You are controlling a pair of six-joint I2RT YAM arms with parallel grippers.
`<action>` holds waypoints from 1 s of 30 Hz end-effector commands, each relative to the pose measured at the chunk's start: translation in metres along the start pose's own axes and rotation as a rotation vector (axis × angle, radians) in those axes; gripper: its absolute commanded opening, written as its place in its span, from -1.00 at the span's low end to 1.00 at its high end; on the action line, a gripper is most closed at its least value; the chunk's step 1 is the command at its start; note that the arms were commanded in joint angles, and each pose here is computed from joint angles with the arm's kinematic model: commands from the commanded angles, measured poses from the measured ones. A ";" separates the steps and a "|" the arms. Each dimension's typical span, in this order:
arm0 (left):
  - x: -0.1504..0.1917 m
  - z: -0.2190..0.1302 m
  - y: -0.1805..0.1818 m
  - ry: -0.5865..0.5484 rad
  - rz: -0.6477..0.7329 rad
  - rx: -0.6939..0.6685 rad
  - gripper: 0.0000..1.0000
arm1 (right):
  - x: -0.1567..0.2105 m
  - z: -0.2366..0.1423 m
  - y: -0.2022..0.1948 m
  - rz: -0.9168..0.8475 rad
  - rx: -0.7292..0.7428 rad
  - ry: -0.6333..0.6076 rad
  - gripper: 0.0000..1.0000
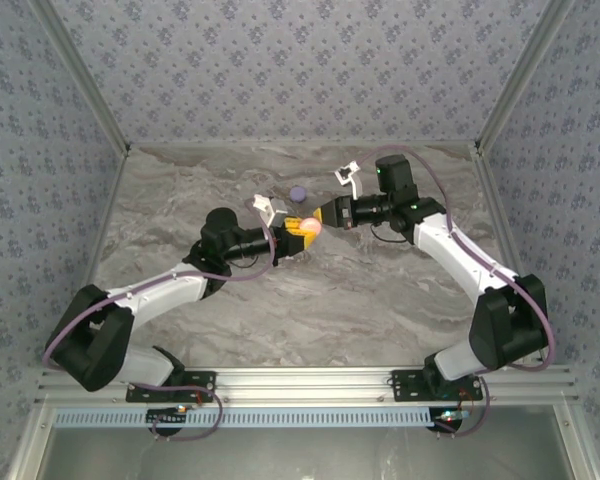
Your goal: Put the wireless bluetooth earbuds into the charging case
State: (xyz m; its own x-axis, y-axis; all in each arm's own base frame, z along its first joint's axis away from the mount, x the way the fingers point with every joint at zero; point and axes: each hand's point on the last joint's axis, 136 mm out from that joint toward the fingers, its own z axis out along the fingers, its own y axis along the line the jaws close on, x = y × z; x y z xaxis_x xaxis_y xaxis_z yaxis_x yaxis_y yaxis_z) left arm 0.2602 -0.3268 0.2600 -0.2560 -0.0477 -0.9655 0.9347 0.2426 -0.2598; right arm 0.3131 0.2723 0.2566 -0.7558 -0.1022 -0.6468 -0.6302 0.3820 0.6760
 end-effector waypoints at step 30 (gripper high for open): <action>0.080 -0.010 0.133 0.329 -0.534 -0.561 -0.69 | 0.015 -0.043 -0.086 0.105 0.571 -0.055 -0.53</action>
State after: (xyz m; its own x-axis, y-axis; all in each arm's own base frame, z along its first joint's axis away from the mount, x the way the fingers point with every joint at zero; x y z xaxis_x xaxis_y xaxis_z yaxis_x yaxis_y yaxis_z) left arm 0.3537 -0.2948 0.1576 -0.6985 -0.0105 -0.7155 0.5271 0.6687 -0.5244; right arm 0.3499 0.2054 0.2016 -0.7884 -0.0087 -0.6151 -0.3676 0.8083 0.4598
